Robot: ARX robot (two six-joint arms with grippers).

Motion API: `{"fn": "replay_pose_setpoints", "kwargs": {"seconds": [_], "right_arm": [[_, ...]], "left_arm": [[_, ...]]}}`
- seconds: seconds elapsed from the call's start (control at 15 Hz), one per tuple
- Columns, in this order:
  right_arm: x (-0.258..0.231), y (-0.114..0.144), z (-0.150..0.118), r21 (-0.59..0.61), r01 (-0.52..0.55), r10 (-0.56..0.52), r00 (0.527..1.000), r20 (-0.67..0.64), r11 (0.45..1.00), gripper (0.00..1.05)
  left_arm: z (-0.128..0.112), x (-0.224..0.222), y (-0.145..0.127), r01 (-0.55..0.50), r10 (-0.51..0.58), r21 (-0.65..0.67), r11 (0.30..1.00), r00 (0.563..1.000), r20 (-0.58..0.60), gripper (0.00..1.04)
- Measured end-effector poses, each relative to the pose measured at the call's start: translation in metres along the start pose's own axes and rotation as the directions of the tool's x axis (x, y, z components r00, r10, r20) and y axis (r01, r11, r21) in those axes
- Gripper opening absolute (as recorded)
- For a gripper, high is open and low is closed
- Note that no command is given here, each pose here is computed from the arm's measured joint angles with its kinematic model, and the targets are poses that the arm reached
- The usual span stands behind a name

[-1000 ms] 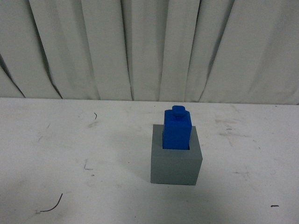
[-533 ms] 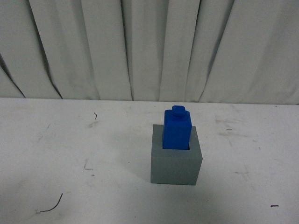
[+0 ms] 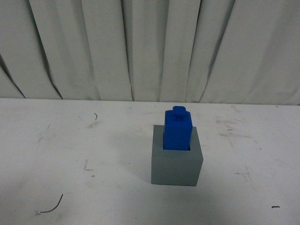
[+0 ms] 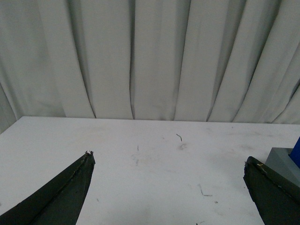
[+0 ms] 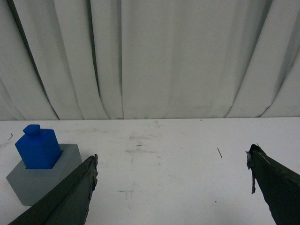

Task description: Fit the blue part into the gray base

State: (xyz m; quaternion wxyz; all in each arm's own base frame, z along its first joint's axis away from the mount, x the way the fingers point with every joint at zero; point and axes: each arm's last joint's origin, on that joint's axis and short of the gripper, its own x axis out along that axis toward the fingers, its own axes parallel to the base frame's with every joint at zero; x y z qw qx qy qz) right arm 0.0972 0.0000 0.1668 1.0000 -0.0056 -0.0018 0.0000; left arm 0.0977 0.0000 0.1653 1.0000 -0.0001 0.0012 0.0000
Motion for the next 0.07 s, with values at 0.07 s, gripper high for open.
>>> {"fn": "replay_pose_setpoints", "kwargs": {"seconds": [0.07], "right_arm": [[0.0000,0.0000,0.0000,0.000,0.000,0.000,1.000,0.000,1.000,0.98]], "left_arm": [[0.0000,0.0000,0.0000,0.000,0.000,0.000,1.000,1.000,0.000,0.98]]}}
